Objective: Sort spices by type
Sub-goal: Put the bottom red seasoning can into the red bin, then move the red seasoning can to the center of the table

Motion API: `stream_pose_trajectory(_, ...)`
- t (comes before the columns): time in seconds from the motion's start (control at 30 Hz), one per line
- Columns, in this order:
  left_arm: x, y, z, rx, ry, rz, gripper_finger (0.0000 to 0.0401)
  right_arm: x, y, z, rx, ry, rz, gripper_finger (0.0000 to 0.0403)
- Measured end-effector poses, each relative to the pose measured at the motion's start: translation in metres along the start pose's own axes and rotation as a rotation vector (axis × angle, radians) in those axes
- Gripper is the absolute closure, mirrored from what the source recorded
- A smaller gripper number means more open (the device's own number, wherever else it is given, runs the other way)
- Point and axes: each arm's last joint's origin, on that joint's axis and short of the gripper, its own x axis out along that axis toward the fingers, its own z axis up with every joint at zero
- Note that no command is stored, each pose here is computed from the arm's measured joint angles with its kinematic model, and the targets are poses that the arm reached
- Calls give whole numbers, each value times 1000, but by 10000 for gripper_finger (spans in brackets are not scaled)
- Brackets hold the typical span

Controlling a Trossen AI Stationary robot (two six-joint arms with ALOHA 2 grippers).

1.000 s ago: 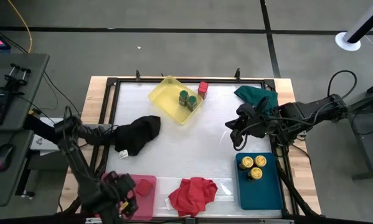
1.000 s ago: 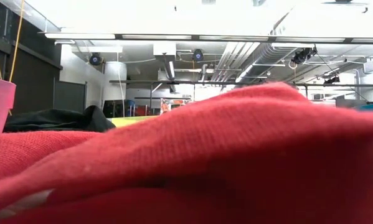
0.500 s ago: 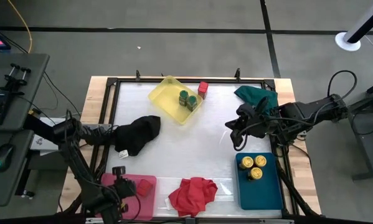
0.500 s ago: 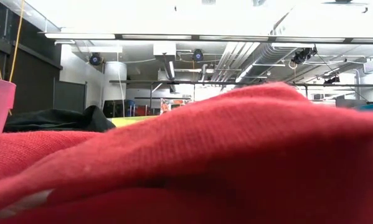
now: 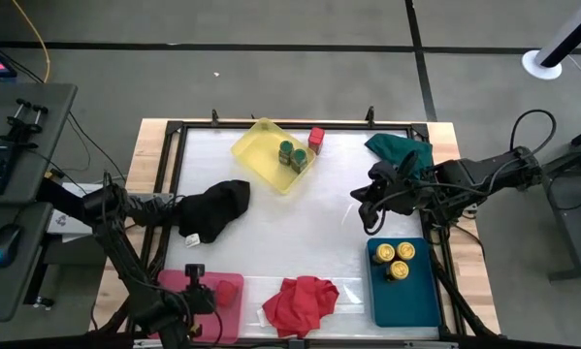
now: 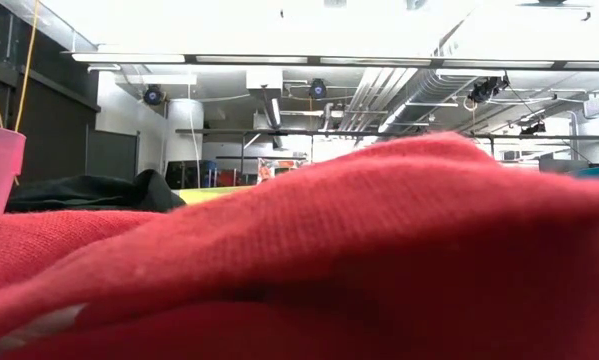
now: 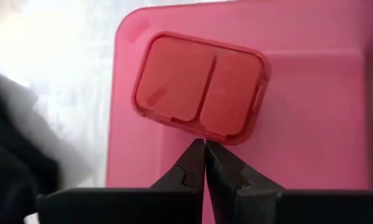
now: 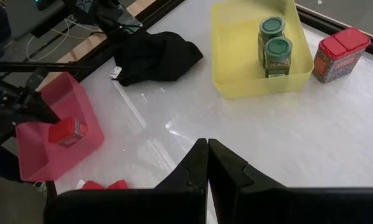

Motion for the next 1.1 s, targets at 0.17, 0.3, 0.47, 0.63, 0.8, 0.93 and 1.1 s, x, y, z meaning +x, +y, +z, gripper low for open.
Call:
stream_pose_trajectory(0.17,1,-2,3,-35,-14,-22,401,0,0,0,0,0,0,402)
stream_pose_trajectory(0.3,1,-7,8,-62,-47,-75,401,0,0,0,0,0,0,402)
stream_pose_trajectory(0.47,0,-7,8,-65,-49,-80,401,0,0,0,0,0,0,402)
stream_pose_trajectory(0.63,-17,9,2,-126,1,-53,401,0,3,3,48,-25,26,402)
stream_pose_trajectory(0.8,-57,39,-6,-275,-134,-21,401,19,7,21,119,-91,67,402)
stream_pose_trajectory(0.93,-83,79,8,-458,-401,18,401,62,-8,48,103,-101,22,402)
stream_pose_trajectory(1.1,-86,133,44,-634,-487,75,401,127,-76,94,174,-99,-102,402)
